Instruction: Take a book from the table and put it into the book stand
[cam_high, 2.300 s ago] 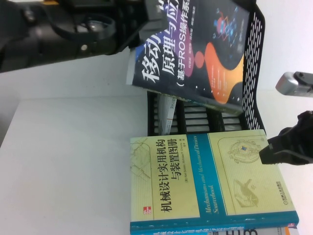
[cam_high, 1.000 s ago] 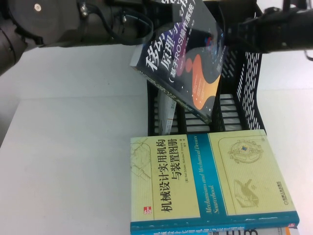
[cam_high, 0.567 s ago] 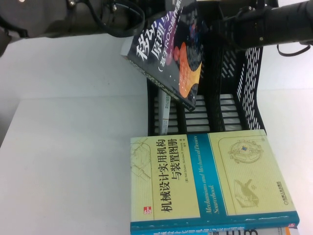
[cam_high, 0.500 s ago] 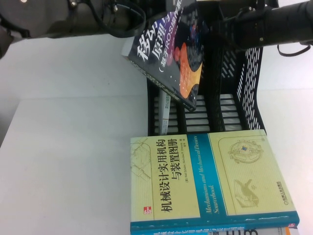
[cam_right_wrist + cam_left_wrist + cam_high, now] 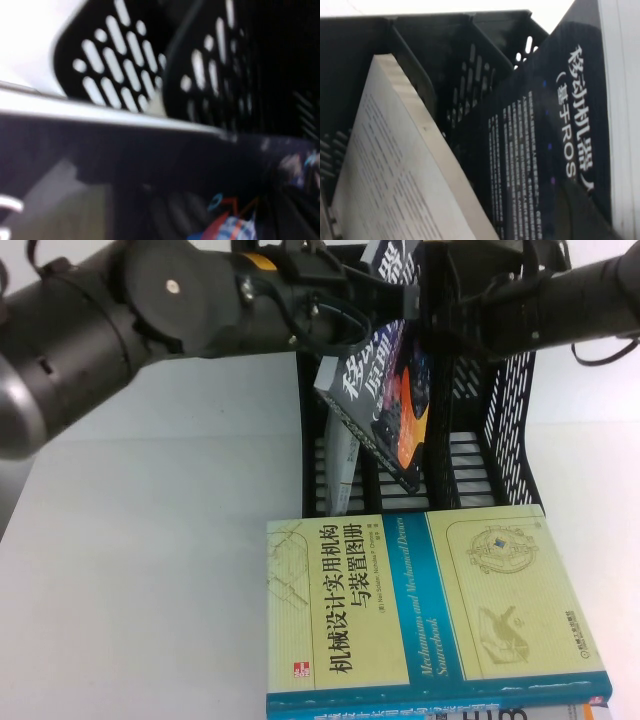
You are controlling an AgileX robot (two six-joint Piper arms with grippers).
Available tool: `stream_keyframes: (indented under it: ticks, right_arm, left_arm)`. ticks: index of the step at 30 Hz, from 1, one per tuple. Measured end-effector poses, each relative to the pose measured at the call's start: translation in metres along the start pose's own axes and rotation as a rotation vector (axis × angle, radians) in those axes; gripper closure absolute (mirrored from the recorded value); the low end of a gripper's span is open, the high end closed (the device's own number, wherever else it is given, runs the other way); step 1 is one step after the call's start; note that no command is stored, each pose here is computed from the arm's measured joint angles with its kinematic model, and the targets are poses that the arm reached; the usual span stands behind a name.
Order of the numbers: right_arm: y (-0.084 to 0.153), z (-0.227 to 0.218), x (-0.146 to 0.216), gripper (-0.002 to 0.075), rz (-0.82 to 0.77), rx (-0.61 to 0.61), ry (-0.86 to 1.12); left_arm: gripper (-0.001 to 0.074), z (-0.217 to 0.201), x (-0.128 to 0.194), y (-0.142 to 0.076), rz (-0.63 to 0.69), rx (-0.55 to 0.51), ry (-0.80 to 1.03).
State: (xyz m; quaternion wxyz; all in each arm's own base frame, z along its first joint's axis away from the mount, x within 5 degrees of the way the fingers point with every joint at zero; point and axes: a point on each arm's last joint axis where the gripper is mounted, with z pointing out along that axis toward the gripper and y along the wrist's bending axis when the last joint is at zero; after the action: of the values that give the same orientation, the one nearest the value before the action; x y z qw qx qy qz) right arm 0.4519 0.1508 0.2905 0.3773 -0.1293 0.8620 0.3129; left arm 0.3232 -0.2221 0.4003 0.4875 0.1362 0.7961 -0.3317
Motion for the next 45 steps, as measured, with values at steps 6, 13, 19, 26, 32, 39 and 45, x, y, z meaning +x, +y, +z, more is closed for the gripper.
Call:
stream_keyframes:
  ticks: [6,13,19,26,32,39,45]
  right_arm:
    - [-0.008,0.01,0.011,0.0729,-0.005,0.002,0.067]
    - [-0.008,0.01,0.015,0.0729,-0.03,0.004,0.107]
    - [-0.01,0.014,0.019,0.0729,-0.032,0.005,0.129]
    - [-0.012,0.018,0.022,0.0729,-0.02,-0.003,0.144]
    - [-0.011,0.018,0.022,0.0729,-0.01,-0.012,0.143]
    - [-0.011,0.018,0.022,0.0729,-0.008,-0.014,0.142]
    - [-0.012,0.017,0.02,0.0729,-0.034,0.002,0.141]
  left_arm:
    - [0.0622,0.023,0.0,0.007,0.034,-0.017,-0.003]
    - [0.0622,0.045,0.005,0.013,0.033,-0.024,0.022]
    - [0.0621,0.049,0.005,0.014,0.033,-0.024,0.024]
    - [0.044,0.062,0.014,0.02,0.021,-0.032,0.045]
    - [0.0353,0.062,0.014,0.016,0.001,-0.02,0.037]
    - [0.0324,0.052,-0.004,0.007,0.016,-0.001,-0.024]
    - [0.0322,0.012,-0.05,-0.02,0.104,0.059,-0.157]
